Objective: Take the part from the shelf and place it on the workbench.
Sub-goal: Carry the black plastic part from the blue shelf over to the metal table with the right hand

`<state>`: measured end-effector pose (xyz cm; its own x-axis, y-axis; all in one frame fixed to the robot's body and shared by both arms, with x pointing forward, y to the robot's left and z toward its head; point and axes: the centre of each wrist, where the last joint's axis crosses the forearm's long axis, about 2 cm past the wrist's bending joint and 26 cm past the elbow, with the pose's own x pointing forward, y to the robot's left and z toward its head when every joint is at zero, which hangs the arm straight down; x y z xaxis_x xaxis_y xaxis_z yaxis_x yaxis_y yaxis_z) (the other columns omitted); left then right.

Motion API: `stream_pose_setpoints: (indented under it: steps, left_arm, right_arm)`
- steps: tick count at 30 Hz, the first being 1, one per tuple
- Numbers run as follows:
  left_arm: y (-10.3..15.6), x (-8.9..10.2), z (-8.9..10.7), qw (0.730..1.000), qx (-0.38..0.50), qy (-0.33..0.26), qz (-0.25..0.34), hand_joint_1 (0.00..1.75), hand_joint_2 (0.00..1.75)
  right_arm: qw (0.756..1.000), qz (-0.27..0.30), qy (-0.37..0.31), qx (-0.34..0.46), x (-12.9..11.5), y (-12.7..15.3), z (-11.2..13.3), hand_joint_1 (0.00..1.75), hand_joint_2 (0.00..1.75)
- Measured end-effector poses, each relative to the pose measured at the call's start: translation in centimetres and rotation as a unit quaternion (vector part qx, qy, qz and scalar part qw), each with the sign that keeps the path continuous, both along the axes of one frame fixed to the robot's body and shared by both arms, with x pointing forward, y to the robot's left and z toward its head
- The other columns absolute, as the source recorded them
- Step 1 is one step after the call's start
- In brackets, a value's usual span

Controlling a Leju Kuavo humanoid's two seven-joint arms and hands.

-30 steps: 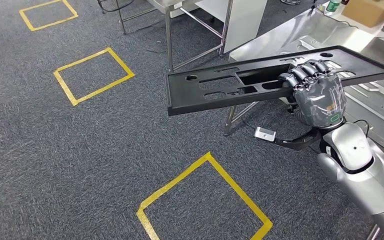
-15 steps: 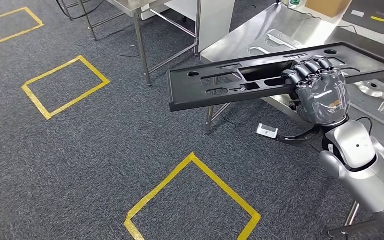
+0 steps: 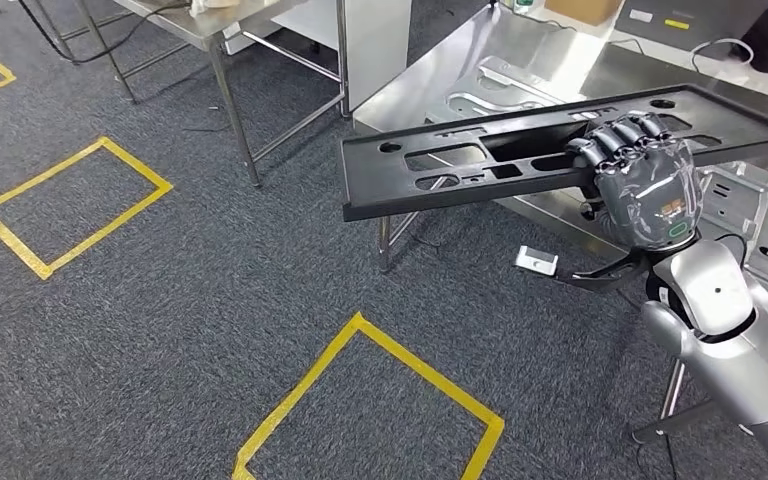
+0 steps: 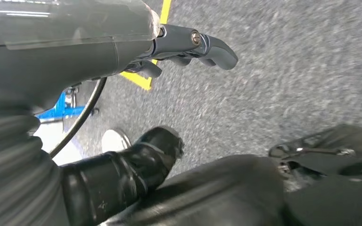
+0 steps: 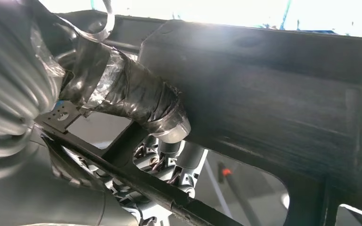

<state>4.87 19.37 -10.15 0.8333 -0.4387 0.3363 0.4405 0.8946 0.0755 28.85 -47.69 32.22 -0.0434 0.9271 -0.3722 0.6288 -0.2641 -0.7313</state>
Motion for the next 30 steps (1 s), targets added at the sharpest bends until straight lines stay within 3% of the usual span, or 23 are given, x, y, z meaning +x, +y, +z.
stream_pose_setpoints:
  steps: [30]
  left_arm:
    - [-0.16,-0.40,-0.02,1.000,-0.002,0.004,0.000,0.00,1.75]
  right_arm:
    - [1.000,-0.018,0.007,0.005,0.07,-0.92,0.44,1.75,1.75]
